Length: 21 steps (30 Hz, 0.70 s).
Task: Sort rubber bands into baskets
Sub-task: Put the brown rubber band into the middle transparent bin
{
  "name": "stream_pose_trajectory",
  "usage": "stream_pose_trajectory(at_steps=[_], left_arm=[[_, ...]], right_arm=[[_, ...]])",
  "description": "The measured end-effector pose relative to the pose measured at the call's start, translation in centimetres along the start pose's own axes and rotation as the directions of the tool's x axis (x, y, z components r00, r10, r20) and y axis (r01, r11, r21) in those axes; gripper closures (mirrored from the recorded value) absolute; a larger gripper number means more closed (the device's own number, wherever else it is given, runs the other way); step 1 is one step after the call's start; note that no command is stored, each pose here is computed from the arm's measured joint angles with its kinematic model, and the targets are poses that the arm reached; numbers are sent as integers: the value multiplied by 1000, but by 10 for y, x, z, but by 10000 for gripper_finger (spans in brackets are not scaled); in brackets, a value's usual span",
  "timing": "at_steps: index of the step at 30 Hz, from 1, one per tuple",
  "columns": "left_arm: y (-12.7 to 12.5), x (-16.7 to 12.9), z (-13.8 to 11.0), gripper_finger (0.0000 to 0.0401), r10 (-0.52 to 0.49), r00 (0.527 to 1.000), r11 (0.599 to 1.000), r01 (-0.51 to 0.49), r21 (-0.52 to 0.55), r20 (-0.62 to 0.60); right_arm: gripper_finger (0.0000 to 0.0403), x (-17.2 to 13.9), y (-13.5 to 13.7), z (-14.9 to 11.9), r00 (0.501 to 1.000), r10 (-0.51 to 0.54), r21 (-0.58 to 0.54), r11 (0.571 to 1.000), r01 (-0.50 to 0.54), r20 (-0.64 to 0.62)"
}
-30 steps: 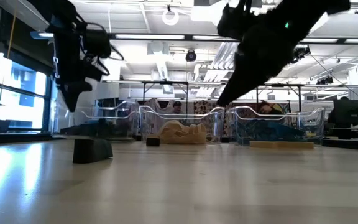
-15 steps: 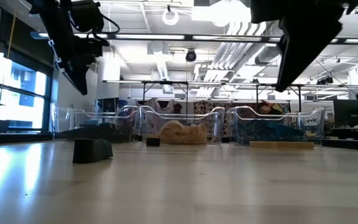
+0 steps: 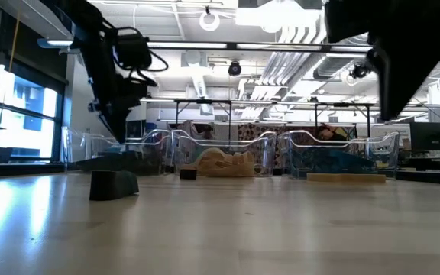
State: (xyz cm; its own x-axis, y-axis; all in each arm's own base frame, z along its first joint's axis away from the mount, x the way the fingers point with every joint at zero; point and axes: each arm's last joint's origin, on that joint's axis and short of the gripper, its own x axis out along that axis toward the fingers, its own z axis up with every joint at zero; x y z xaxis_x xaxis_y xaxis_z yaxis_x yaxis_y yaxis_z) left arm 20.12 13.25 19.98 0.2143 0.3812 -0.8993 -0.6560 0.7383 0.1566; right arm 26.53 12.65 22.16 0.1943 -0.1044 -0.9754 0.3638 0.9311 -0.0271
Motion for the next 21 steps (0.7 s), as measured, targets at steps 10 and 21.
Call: stream_pose_trajectory(at_steps=[10,21], left_arm=[[12,12,0,401,89,995,996,-89,-13,-51],[17,-20,-7,401,111,994,993,-110,-35,22]], right_arm=[[393,-4,14,-22,995,44,31,999,-41,-87],[265,-9,25,-45,969,81,237,971,-24,-234]])
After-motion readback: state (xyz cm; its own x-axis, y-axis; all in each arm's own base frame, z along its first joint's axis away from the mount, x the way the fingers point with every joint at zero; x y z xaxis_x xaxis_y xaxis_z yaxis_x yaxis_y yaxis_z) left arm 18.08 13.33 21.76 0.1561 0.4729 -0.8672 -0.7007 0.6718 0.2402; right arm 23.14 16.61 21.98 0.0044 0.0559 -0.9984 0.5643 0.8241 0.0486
